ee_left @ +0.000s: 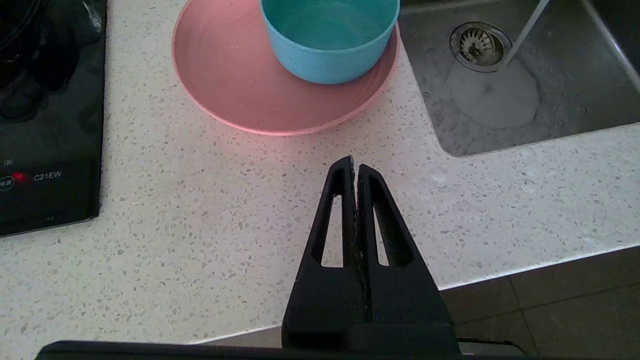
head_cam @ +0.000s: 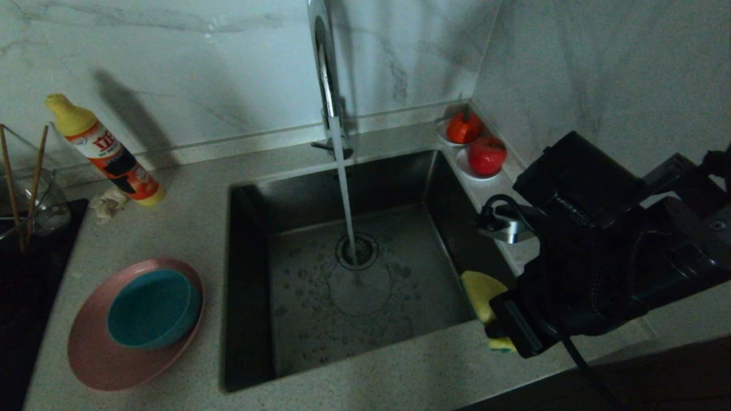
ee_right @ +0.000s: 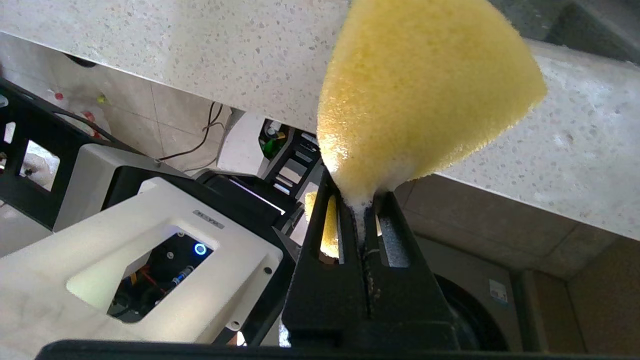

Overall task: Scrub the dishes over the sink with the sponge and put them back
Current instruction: Pick up a bowl and the sponge

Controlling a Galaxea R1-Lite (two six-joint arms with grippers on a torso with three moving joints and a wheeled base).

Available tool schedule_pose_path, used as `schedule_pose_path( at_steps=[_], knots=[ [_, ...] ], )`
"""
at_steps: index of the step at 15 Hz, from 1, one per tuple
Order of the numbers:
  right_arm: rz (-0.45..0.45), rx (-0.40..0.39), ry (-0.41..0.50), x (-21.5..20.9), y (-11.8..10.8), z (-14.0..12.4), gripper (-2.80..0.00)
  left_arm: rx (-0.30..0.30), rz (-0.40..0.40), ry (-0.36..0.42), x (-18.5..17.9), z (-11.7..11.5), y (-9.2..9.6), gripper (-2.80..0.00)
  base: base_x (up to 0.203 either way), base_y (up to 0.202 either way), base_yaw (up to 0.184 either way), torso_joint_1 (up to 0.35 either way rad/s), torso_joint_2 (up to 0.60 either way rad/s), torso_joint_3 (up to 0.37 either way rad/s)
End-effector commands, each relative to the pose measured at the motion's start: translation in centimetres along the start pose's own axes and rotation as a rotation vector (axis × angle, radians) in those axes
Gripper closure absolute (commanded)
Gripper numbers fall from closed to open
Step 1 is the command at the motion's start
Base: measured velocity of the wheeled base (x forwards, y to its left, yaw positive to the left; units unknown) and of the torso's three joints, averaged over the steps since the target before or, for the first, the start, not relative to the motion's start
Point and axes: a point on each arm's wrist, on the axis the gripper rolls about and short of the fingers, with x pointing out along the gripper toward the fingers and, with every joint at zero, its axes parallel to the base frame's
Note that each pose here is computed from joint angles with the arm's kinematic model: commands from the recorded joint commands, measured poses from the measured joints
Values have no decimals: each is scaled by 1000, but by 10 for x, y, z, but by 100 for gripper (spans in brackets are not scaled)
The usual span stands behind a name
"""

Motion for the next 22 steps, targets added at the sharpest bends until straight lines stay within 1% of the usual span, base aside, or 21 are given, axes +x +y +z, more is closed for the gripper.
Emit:
schedule_pose_path(
  at_steps=[1, 2, 3, 4, 6, 7, 8, 10, 11, 12, 14, 15, 16, 17, 18, 20, 21, 22],
  knots=[
    [-6, 0, 28, 10, 1, 2, 0, -3, 3, 0, 0, 0, 0, 0, 0, 0, 0, 0, 0, 0],
    [-2, 1, 34, 11, 1, 2, 0, -2, 3, -2, 0, 0, 0, 0, 0, 0, 0, 0, 0, 0],
    [-2, 1, 34, 11, 1, 2, 0, 1, 7, -20, -2, 6, 0, 0, 0, 0, 0, 0, 0, 0],
    [-2, 1, 34, 10, 1, 1, 0, 1, 8, -61, -7, 18, 0, 0, 0, 0, 0, 0, 0, 0],
    [0, 0, 27, 8, 1, 1, 0, 1, 17, -134, -17, 51, 1, 0, 0, 0, 0, 0, 0, 0],
    [2, -1, 21, 6, 1, 0, 0, 2, 33, -167, -22, 65, 1, 0, 0, 0, 0, 0, 0, 0],
    [4, 0, 14, 4, 1, 1, 0, 9, 63, -199, -28, 86, 2, 0, 0, 0, 0, 0, 0, 0],
    [5, -4, 10, 2, 1, 1, 0, 30, 116, -215, -33, 133, 3, 0, 0, 0, 0, 0, 0, 0],
    [7, -7, 4, 1, 1, 1, 0, 36, 129, -200, -27, 155, 4, 0, 0, 0, 0, 0, 0, 0],
    [3, -7, -3, 0, 1, 2, 0, 43, 145, -173, -17, 178, 4, 0, 0, 0, 0, 0, 0, 0],
    [3, -8, -11, -3, 1, 2, 0, 77, 209, -114, 9, 223, 6, 0, 0, 0, 0, 0, 0, 0],
    [3, -7, -13, -3, 1, 1, 0, 108, 250, -69, 26, 243, 7, 0, 0, 0, 0, 0, 0, 0],
    [5, -7, -12, -3, 1, 1, 0, 143, 285, -6, 46, 258, 8, 0, 0, 0, 0, 0, 0, 0],
    [3, -7, -12, -3, 1, 2, 0, 173, 308, 67, 64, 267, 8, 0, 0, 0, 0, 0, 0, 0],
    [5, -9, -6, -1, 1, 2, 0, 208, 325, 176, 85, 272, 9, 0, 0, 0, 0, 0, 0, 0],
    [8, -7, -13, 0, 1, 3, 0, 256, 338, 380, 121, 268, 11, 0, 0, 0, 0, 0, 0, 0],
    [10, -7, -26, -1, 1, 3, 0, 265, 355, 465, 138, 263, 14, 0, 0, 0, 0, 0, 0, 0],
    [8, -7, -34, -1, 1, 3, 0, 261, 376, 534, 155, 256, 19, 0, 0, 0, 0, 0, 0, 0]
  ],
)
